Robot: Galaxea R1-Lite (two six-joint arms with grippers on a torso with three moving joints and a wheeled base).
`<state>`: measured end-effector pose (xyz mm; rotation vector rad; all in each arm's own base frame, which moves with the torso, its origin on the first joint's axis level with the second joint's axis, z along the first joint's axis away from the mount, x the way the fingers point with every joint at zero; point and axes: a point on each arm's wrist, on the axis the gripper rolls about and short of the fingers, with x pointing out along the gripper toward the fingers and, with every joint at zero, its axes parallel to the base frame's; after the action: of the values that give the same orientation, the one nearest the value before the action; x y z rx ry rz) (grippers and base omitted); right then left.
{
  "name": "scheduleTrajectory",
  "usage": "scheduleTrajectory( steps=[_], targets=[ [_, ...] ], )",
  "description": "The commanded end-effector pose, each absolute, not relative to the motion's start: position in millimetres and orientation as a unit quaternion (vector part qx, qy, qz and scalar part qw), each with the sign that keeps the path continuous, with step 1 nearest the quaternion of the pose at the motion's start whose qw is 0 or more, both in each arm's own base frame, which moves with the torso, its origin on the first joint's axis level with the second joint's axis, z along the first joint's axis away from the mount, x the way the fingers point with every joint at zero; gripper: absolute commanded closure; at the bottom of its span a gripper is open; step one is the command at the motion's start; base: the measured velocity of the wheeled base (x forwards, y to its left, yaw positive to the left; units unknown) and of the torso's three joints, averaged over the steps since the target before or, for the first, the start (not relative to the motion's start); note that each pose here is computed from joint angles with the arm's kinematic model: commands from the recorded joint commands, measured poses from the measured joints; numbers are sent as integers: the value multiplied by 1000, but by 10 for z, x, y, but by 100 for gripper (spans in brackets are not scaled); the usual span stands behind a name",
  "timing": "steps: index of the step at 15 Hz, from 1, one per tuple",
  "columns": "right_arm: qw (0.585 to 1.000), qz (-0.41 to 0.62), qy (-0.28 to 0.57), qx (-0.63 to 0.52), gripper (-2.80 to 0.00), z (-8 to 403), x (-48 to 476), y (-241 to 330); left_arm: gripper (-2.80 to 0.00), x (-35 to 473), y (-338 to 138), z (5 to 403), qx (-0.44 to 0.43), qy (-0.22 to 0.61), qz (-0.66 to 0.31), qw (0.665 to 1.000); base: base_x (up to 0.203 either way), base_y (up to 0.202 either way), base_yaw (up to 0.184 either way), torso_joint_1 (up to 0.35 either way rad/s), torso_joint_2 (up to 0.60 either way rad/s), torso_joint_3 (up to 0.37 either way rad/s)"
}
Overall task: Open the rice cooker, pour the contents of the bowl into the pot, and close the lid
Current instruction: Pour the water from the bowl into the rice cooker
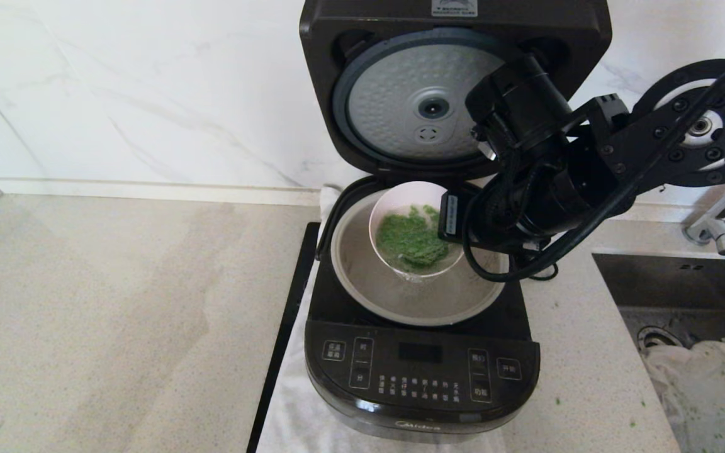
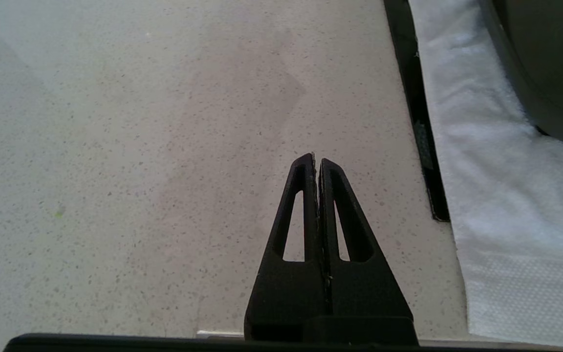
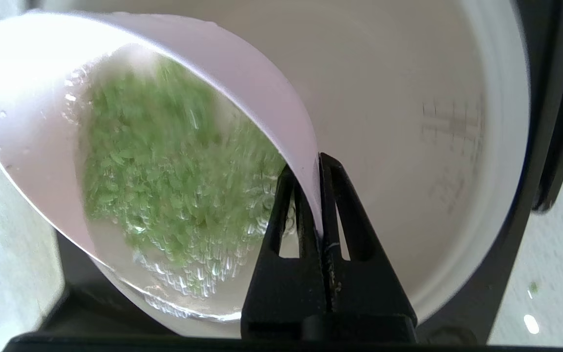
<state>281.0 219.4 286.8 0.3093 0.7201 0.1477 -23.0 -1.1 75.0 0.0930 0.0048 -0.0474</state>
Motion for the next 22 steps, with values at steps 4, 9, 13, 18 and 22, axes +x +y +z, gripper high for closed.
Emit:
scheduleTrajectory(
  steps=[4, 9, 13, 18, 22],
  targets=[
    [952, 85, 266, 123, 0, 2616, 2747, 2265, 0, -231, -11, 749, 46, 2, -24, 999, 0, 0, 0, 0, 0, 0],
    [989, 59, 107, 80, 0, 2385, 2770, 2291, 0, -231, -11, 749, 47, 2, -23, 999, 0, 0, 0, 0, 0, 0],
    [998, 34, -10, 60, 0, 2377, 2753, 2262, 0, -231, -11, 749, 47, 2, -25, 999, 0, 0, 0, 0, 0, 0],
    [993, -2, -112, 38, 0, 2350, 2733, 2274, 0, -231, -11, 749, 47, 2, -24, 999, 0, 0, 0, 0, 0, 0],
    [984, -19, -174, 33, 0, 2222, 2718, 2302, 0, -231, -11, 749, 47, 2, -23, 999, 0, 0, 0, 0, 0, 0]
  ],
)
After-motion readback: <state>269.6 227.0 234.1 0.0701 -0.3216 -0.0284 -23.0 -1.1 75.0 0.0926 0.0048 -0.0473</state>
